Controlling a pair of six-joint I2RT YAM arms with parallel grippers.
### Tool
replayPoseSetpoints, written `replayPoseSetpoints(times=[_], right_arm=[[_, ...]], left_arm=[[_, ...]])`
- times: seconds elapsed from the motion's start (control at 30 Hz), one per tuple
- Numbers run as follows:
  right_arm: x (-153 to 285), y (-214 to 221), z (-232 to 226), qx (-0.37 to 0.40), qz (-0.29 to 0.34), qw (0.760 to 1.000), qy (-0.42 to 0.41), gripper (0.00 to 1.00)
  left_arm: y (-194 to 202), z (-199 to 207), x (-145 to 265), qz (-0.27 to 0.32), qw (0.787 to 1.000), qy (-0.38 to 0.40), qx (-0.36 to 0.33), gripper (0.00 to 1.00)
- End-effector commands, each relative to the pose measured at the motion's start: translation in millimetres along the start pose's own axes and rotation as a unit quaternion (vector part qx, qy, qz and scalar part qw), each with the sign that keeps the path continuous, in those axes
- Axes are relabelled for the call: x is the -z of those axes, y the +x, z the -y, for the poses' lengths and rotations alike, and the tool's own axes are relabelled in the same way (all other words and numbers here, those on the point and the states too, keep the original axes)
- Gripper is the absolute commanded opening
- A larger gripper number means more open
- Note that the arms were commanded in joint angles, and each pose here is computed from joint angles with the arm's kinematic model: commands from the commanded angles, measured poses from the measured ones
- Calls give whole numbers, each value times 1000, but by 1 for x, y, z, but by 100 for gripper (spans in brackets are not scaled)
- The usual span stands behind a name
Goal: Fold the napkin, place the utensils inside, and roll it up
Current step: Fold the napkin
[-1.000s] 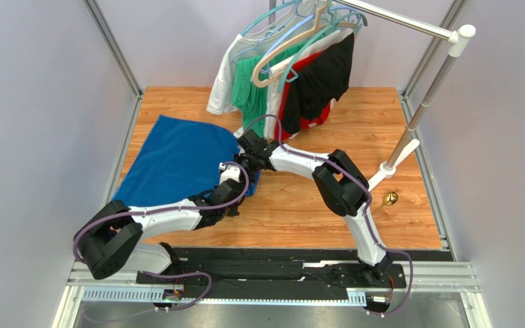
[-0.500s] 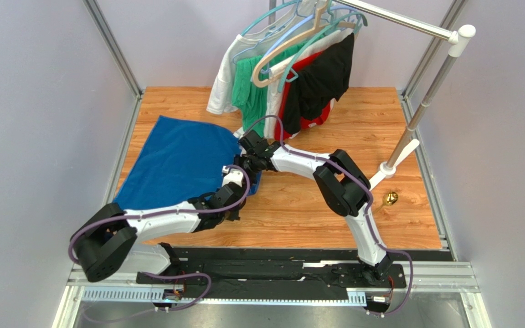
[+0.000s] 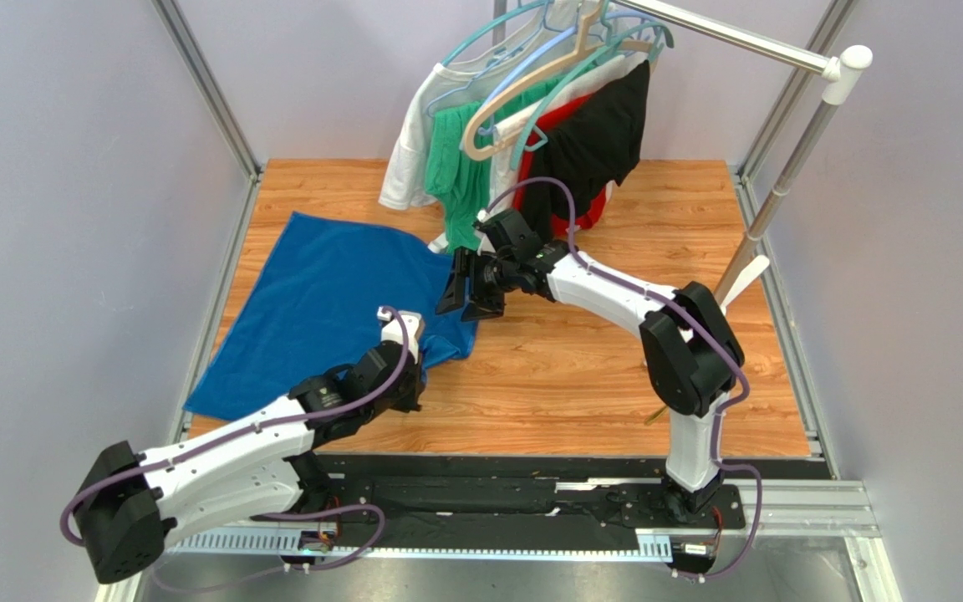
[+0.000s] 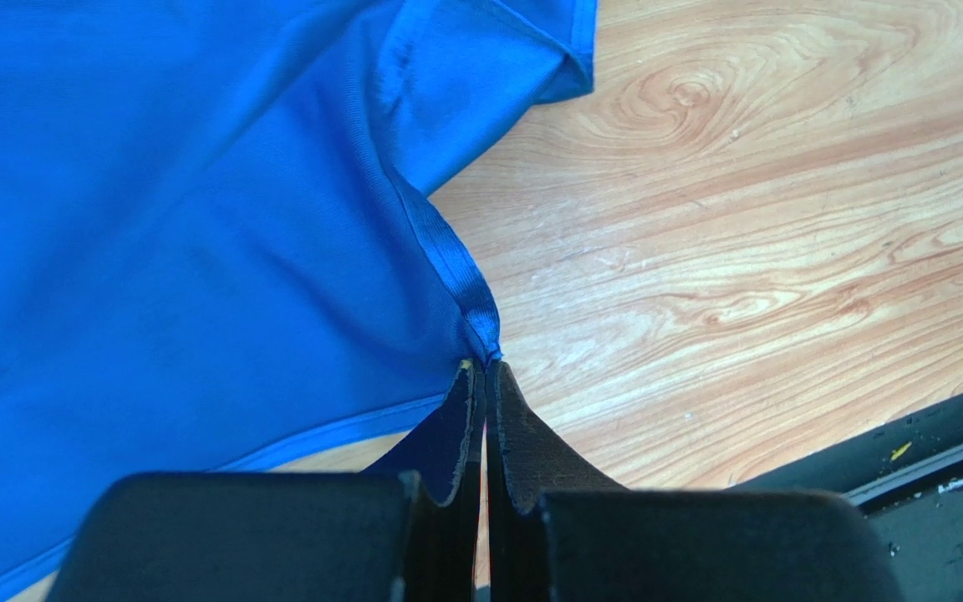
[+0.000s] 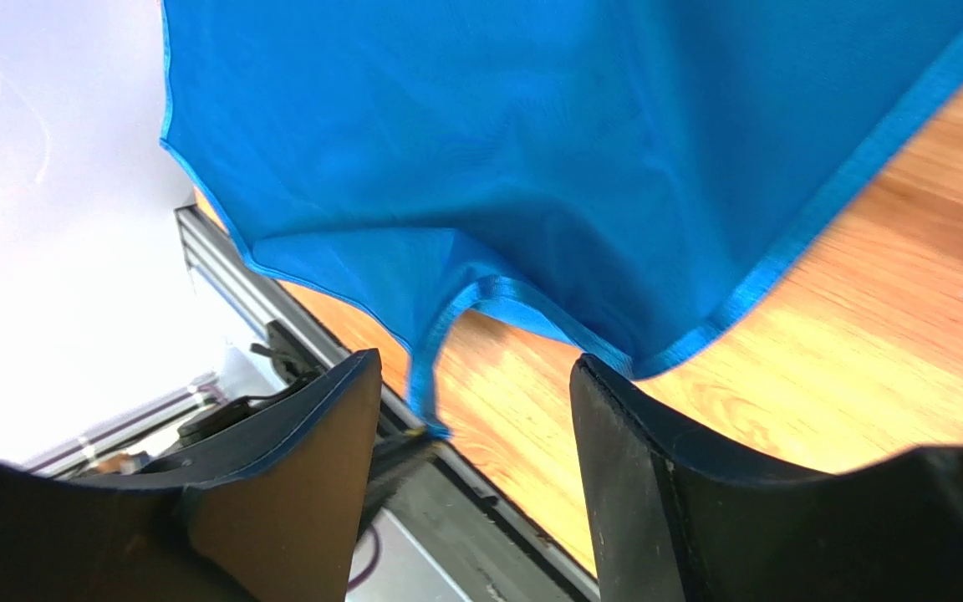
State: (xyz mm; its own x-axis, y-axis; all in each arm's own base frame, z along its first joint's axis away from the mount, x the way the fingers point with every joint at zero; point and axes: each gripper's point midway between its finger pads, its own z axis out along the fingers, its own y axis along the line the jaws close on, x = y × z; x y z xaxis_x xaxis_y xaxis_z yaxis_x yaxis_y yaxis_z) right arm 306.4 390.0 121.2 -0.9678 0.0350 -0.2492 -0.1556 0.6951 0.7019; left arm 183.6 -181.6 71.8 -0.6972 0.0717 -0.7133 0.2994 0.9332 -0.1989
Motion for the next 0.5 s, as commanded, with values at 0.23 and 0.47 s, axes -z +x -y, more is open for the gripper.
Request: replayPoseSetpoints(times=[0.23,0.47], right_arm=[[18,3,17,62,46,997,30,60],[17,-5,27,75,66,993,58,60]], left_arm=[[-63,-26,23,55,995,-85,4,0],[-98,-46,19,75,989,-125,-9,0]])
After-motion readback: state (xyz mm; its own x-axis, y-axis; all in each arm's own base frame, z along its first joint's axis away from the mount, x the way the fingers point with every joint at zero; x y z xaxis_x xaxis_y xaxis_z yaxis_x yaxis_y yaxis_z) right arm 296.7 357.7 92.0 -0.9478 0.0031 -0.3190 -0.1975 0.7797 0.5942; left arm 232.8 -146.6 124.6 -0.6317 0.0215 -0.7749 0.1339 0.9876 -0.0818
